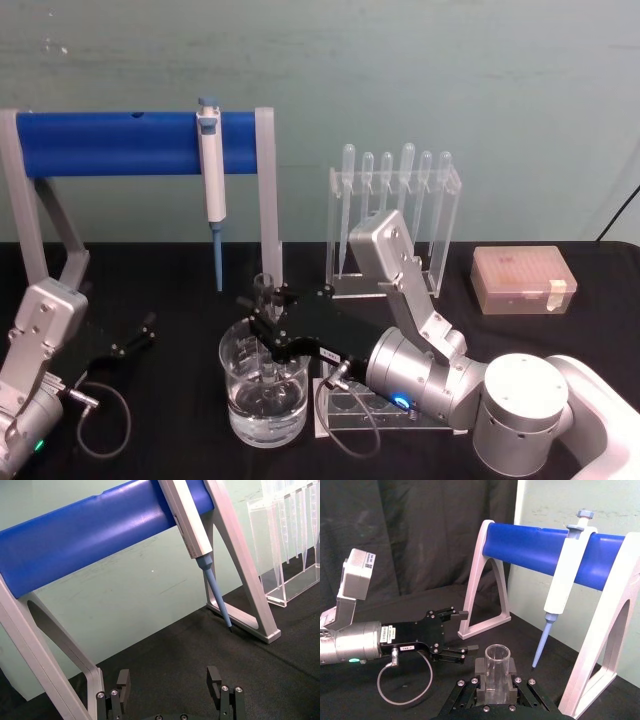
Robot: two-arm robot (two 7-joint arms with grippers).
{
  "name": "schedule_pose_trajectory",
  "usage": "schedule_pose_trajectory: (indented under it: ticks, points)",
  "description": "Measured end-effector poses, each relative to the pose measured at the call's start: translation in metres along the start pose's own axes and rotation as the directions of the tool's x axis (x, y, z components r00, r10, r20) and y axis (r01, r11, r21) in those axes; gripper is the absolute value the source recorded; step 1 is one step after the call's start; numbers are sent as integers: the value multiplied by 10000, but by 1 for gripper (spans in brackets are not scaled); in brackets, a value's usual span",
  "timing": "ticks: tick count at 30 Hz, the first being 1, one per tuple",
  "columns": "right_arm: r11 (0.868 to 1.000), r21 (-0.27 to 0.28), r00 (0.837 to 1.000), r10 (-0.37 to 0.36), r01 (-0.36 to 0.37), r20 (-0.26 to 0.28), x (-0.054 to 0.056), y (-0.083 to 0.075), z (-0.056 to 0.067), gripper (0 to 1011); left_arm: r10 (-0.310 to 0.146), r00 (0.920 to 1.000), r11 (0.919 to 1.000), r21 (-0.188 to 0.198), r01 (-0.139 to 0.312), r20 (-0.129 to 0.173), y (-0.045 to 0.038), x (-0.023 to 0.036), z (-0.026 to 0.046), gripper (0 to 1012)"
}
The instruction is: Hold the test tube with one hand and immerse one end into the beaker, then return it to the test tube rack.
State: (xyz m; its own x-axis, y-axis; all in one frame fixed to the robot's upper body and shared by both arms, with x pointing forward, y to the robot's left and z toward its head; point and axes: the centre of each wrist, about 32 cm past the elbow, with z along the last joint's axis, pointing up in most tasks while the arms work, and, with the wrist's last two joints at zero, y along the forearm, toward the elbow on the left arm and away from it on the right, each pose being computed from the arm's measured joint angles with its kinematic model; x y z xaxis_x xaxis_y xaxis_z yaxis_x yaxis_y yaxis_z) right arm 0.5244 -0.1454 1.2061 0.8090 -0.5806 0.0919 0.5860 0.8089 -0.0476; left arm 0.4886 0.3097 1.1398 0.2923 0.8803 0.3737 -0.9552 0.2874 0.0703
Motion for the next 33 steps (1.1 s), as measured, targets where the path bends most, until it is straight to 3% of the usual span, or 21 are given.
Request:
schedule_pose_trajectory:
  ticks: [33]
  points:
    - [10000, 0, 10000, 0, 0, 0, 0, 0, 0, 225, 1, 10000, 10000, -1, -1, 0, 0, 0, 0, 1000]
